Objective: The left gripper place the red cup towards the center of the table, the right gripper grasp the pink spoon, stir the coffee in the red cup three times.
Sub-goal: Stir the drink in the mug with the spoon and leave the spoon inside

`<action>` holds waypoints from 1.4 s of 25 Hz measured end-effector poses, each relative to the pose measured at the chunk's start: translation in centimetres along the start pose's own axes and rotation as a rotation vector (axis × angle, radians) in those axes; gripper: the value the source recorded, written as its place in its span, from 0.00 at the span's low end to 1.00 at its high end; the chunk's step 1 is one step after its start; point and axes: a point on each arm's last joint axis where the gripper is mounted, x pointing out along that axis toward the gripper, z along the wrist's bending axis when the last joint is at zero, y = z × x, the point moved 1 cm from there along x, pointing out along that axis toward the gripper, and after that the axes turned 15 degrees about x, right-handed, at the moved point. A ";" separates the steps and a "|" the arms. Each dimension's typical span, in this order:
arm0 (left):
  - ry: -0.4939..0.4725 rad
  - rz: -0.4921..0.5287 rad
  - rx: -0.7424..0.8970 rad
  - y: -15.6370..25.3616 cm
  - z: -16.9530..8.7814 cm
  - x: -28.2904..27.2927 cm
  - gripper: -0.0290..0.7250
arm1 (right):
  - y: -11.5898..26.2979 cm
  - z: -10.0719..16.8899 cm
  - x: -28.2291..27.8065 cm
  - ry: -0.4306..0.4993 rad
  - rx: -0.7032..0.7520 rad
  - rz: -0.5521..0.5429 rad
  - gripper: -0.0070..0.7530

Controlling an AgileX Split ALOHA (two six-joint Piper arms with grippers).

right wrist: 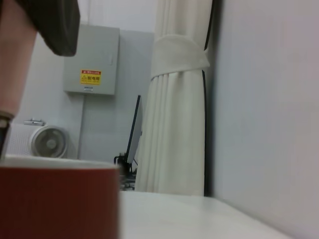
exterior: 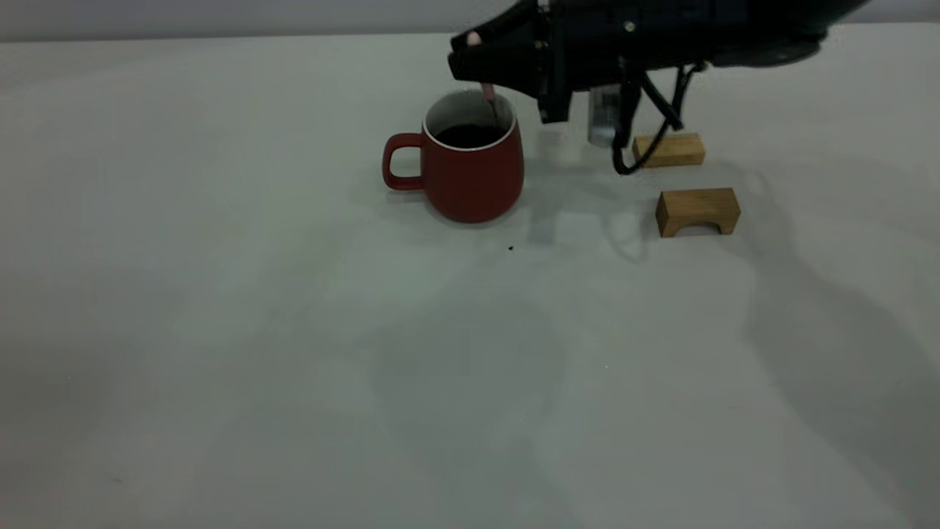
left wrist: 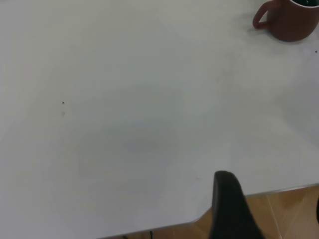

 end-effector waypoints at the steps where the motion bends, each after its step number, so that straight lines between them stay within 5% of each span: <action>1: 0.000 0.000 0.000 0.0 0.0 0.0 0.68 | -0.1 -0.3 0.1 0.006 0.005 -0.005 0.18; 8: 0.000 0.000 0.000 0.0 0.0 0.0 0.68 | 1.5 -0.9 3.0 0.077 -0.074 0.046 0.18; 16: 0.000 0.000 0.000 0.0 0.0 0.0 0.68 | 0.7 1.2 1.3 0.004 -0.070 0.028 0.18; 22: 0.000 0.000 0.000 0.0 0.0 0.0 0.68 | -0.1 -0.4 0.6 0.008 -0.001 -0.005 0.18; 29: 0.000 0.000 0.000 0.0 0.0 0.0 0.68 | 1.7 -0.6 3.9 0.073 -0.102 0.050 0.18; 35: 0.000 0.000 0.000 0.0 0.0 0.0 0.68 | 1.4 1.6 2.6 -0.020 -0.106 0.011 0.18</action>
